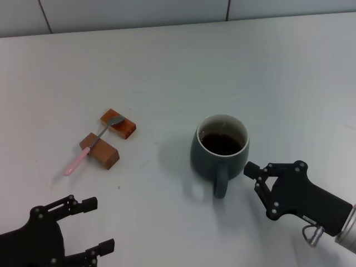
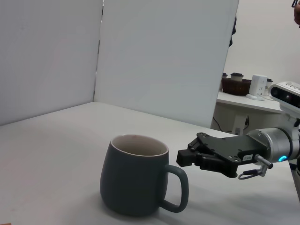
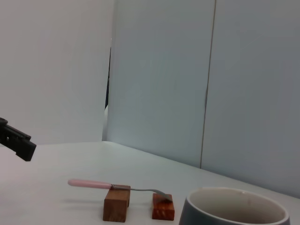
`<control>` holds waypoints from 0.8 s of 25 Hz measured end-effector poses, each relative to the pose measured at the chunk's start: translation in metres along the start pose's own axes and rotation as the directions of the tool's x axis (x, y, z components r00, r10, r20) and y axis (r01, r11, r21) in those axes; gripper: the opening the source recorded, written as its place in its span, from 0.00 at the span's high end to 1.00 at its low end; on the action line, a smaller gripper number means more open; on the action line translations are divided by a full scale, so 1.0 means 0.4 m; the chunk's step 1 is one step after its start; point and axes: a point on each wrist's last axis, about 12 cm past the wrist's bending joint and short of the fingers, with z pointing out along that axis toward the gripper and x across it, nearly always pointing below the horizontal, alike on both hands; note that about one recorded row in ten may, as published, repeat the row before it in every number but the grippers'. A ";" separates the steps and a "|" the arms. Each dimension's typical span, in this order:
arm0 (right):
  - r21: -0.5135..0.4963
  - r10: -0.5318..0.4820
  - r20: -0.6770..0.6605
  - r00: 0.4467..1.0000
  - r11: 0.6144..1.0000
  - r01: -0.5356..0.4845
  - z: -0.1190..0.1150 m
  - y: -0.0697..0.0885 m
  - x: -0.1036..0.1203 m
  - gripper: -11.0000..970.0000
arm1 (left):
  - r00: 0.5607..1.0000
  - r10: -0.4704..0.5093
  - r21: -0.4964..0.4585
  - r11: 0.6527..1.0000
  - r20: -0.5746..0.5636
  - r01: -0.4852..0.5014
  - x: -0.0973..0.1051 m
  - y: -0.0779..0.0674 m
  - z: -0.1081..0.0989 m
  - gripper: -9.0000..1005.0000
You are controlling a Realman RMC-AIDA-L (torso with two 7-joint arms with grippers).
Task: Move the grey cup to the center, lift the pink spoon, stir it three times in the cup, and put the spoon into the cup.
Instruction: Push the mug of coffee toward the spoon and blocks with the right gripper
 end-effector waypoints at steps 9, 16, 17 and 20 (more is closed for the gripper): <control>-0.012 0.018 -0.010 1.000 1.000 -0.018 0.019 -0.015 -0.003 0.99 | 1.000 0.000 -0.005 1.000 0.002 0.000 -0.001 0.001 0.000 0.23; -0.016 0.034 -0.010 0.999 0.999 -0.034 0.034 -0.027 -0.008 0.99 | 1.000 0.001 -0.011 1.000 0.006 -0.001 -0.002 0.003 -0.002 0.24; -0.016 0.037 -0.010 0.999 0.999 -0.037 0.036 -0.028 -0.009 0.99 | 1.000 0.001 -0.011 1.000 0.006 -0.001 -0.002 0.003 -0.002 0.24; -0.022 0.051 -0.020 0.999 0.998 -0.052 0.050 -0.038 -0.011 0.99 | 1.000 0.001 -0.011 1.000 0.006 -0.001 -0.002 0.003 -0.002 0.24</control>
